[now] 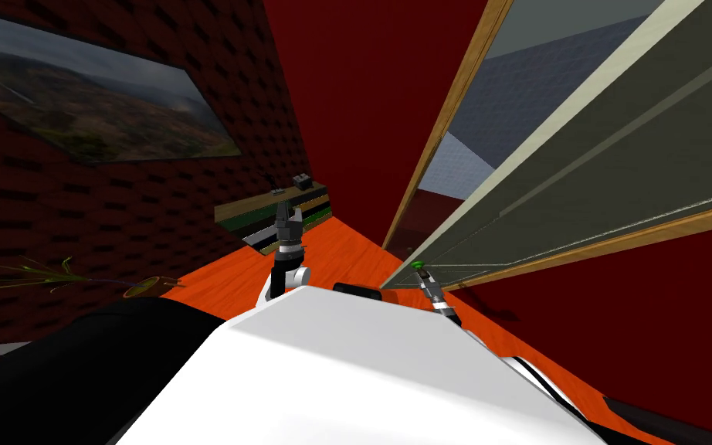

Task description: Pull the door open

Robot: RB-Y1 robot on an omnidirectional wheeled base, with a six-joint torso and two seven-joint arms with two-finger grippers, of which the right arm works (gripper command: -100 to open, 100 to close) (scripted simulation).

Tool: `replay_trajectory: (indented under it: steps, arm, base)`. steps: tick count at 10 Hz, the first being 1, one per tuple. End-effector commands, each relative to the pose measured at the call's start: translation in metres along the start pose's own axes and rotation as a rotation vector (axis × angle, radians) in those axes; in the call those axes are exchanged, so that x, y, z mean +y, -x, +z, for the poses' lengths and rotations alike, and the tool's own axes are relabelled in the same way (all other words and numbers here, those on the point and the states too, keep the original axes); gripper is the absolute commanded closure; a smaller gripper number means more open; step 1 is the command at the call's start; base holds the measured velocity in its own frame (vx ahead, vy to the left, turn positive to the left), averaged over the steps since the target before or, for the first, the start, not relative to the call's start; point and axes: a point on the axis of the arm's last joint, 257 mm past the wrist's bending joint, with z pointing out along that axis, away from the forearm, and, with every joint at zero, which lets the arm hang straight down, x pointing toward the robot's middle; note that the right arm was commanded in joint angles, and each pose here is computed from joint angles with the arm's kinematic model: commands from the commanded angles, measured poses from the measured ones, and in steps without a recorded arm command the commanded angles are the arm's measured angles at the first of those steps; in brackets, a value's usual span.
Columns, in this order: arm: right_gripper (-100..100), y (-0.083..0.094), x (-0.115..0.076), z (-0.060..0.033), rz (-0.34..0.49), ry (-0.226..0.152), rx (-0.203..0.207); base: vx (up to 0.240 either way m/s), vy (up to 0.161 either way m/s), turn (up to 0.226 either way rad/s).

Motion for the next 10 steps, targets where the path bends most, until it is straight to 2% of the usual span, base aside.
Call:
replay_trajectory:
  steps: [1,4,10]
  arm:
    - [100,0.0,0.0021,-0.0081,-0.001,-0.001,-0.003]
    - [100,0.0017,-0.0003,-0.0095,0.002,-0.005,-0.007]
    - [100,0.0005,0.0013,-0.0111,0.0,-0.004,-0.004]
  base:
    - [-0.147,-0.07,0.139]
    - [-0.135,-0.065,0.133]
    - [-0.213,-0.107,0.18]
